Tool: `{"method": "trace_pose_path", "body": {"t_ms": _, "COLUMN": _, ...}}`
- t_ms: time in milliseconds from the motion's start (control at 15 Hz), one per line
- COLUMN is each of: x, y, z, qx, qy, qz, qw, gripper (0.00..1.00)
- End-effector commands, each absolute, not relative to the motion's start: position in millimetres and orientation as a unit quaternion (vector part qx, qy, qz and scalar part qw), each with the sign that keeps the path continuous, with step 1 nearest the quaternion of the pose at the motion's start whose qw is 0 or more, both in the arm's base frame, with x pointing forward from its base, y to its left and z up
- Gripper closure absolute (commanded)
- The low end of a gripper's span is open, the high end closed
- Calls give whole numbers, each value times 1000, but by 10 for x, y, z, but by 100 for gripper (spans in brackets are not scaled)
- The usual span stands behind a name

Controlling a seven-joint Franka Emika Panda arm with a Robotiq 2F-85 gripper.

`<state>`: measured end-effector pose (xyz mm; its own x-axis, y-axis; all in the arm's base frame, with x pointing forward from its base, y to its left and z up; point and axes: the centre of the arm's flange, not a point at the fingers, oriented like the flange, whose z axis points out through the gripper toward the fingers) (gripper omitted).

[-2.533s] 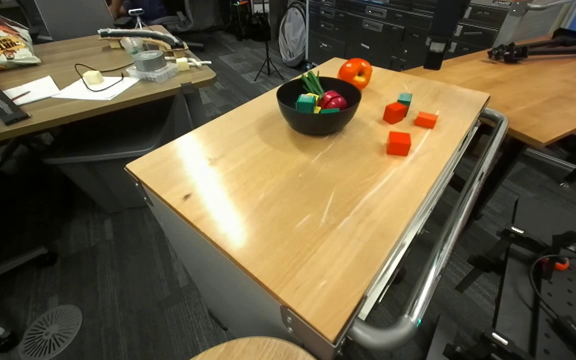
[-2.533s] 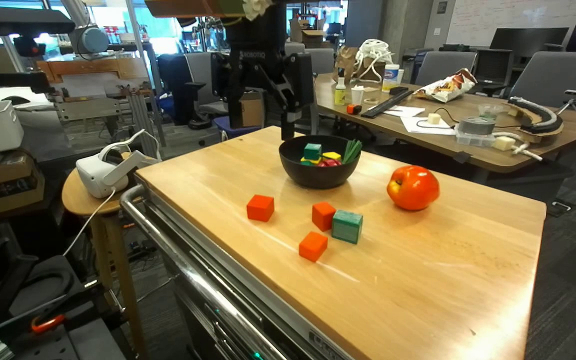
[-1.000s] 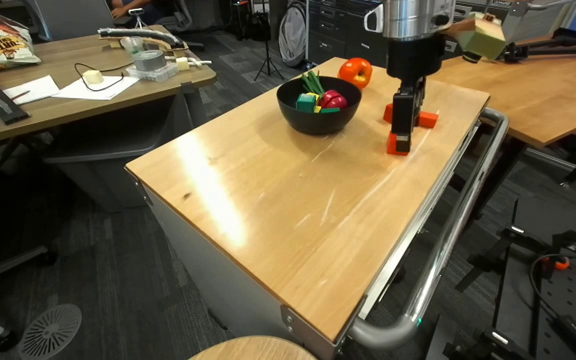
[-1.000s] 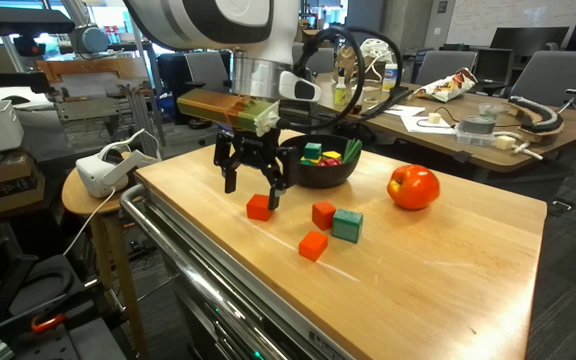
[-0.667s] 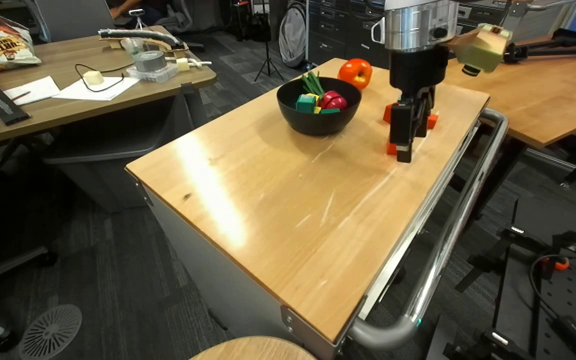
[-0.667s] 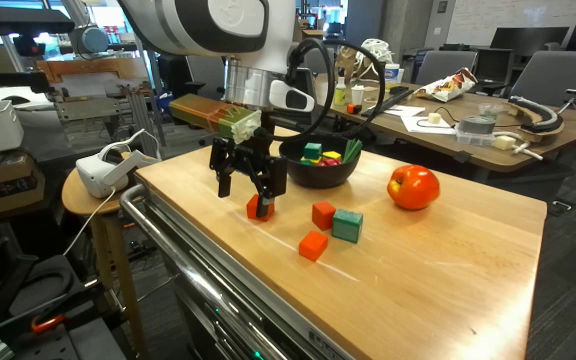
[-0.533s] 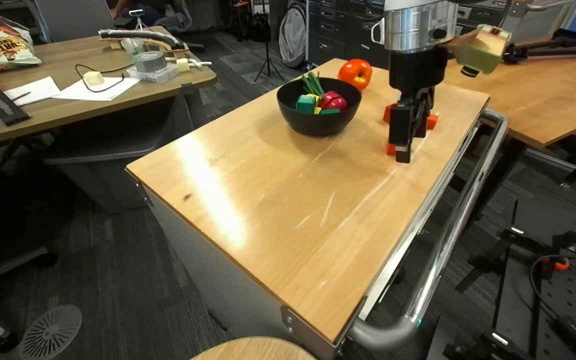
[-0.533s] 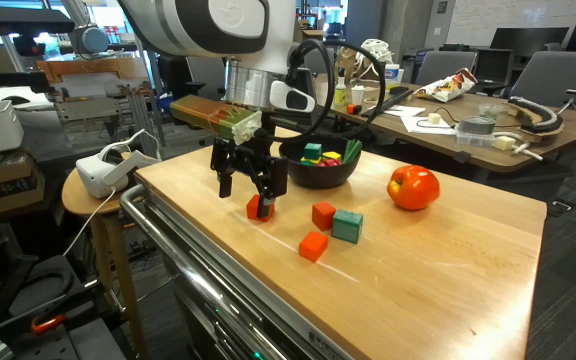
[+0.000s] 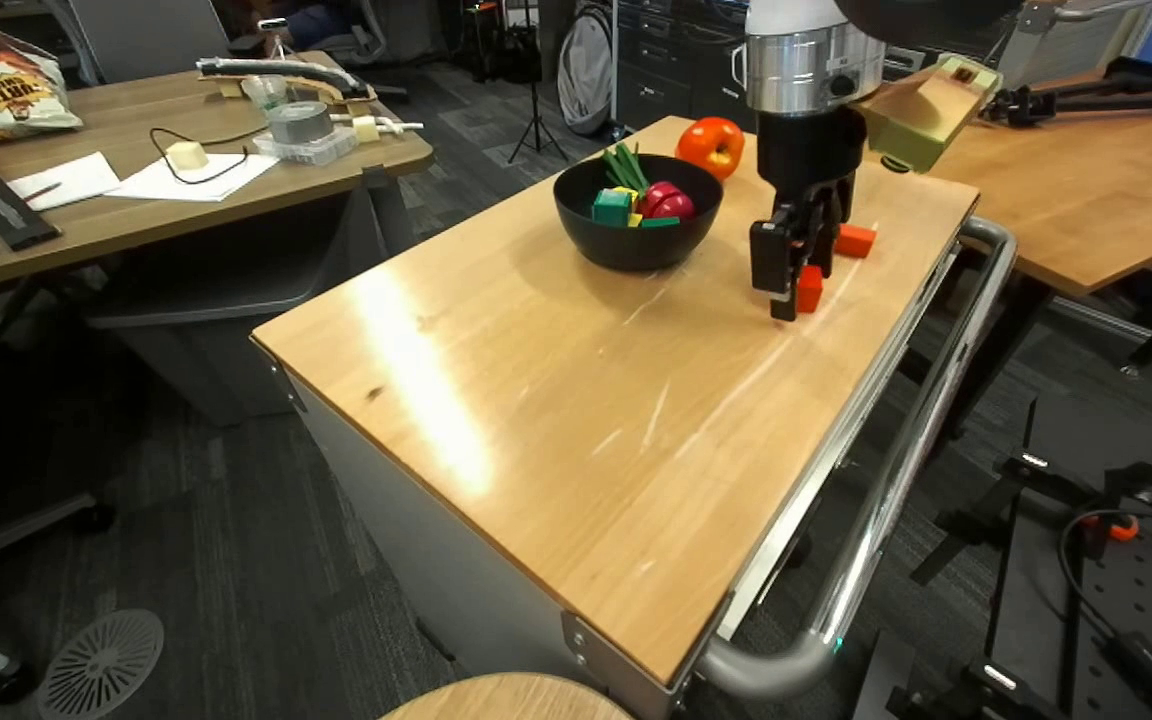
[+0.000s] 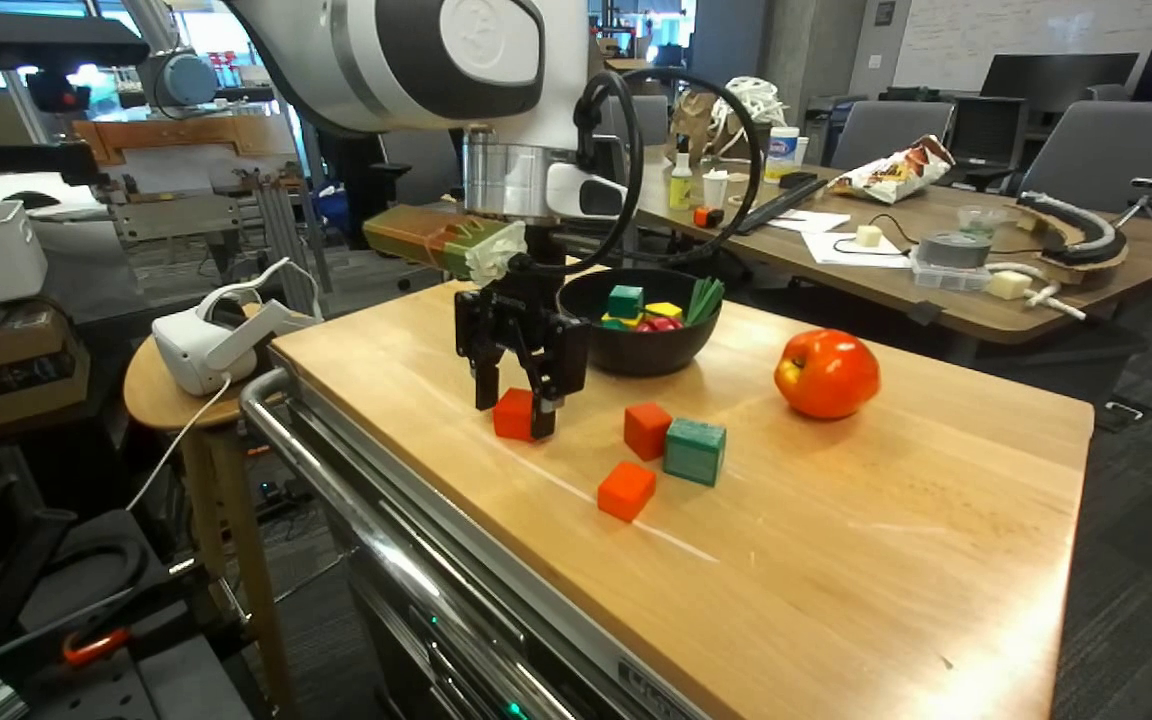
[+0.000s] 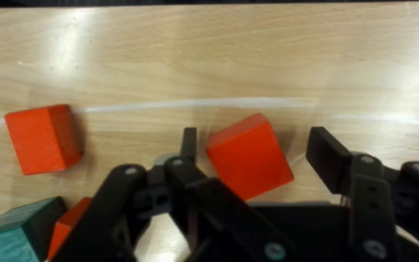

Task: Put the red object and blocks into the bowl and then move the apple to the left side of the bowl

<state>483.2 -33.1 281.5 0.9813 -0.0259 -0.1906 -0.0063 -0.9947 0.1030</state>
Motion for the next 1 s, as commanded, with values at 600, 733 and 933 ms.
{"method": "trace_pose_path", "body": {"t_ms": 600, "x": 5263, "y": -72, "z": 3590, "qx": 991, "qy": -116, "qz": 68, "qw": 14, "gripper": 75}}
{"method": "trace_pose_path", "body": {"t_ms": 733, "x": 5360, "y": -16, "z": 3817, "qx": 985, "qy": -127, "qz": 116, "qw": 14, "gripper": 75}}
{"method": "trace_pose_path", "body": {"t_ms": 933, "x": 5674, "y": 65, "z": 3944, "qx": 971, "qy": -137, "qz": 194, "qw": 31, "gripper": 75}}
